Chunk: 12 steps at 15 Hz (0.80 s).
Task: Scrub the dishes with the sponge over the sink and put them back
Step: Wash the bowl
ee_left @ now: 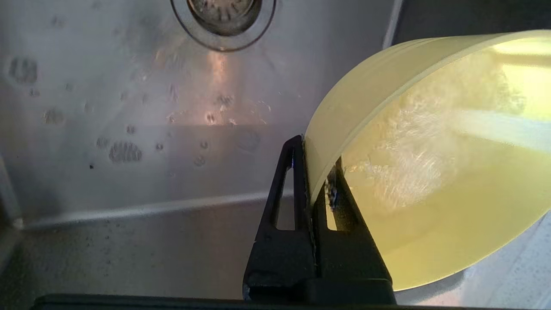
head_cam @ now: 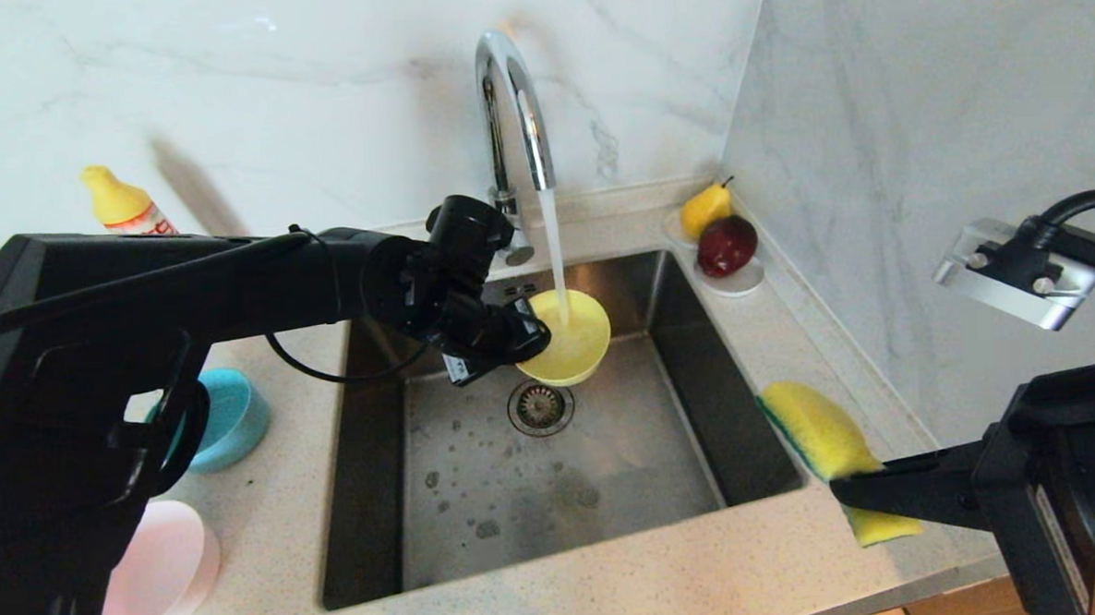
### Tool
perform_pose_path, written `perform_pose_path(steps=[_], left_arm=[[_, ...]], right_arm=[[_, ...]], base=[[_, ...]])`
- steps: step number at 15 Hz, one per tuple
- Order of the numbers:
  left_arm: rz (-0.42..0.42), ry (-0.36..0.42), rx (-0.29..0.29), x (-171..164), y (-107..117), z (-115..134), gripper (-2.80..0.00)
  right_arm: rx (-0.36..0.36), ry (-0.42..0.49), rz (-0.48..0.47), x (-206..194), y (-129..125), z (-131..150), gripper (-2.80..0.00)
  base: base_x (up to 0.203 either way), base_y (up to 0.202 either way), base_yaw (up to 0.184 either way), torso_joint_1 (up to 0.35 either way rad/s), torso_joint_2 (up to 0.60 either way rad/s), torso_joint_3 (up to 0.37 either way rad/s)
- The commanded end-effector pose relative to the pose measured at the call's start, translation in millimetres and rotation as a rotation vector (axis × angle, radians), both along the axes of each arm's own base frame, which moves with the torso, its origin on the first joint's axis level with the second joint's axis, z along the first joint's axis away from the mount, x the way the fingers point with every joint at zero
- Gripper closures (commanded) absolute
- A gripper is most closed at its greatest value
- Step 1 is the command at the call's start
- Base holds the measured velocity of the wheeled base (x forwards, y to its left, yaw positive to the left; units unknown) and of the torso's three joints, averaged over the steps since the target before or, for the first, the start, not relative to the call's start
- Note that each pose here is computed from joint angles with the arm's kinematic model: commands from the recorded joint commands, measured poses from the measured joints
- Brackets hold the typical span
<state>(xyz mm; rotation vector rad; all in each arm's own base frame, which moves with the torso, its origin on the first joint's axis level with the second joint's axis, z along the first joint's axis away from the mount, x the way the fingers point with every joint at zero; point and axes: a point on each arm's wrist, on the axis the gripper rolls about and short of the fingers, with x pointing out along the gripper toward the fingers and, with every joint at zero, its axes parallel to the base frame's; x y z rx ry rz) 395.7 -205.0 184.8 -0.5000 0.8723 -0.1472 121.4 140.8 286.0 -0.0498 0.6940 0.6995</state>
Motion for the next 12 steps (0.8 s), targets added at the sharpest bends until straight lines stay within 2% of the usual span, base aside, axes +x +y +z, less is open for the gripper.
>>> perform_pose_path(steps=[1,4,7,9,12], left_arm=[[0.003,0.001,-0.001,-1,0,2,0.00],[0.018,0.002,0.016,-8,5,11,0.00],[0.070,-0.063,0.074,-29,18,35,0.00],[0.083,-0.153,0.110,-46,28,59,0.00],[0.092,-0.355,0.144,-72,44,88,0.00]], right_arm=[[-0.002,0.003,-0.001,0,0,-1,0.00],[-0.001,0.002,-0.001,-1,-1,-1,0.00],[-0.002,0.004,0.000,-2,-3,-1,0.00],[-0.014,0.013,-0.002,1,2,-4,0.00],[-0.018,0.018,-0.014,3,0,-5,0.00]], base=[[0.000,0.000,0.000,0.000,0.00,0.000],[0.000,0.000,0.000,0.000,0.00,0.000],[0.000,0.000,0.000,0.000,0.00,0.000],[0.000,0.000,0.000,0.000,0.00,0.000],[0.000,0.000,0.000,0.000,0.00,0.000]])
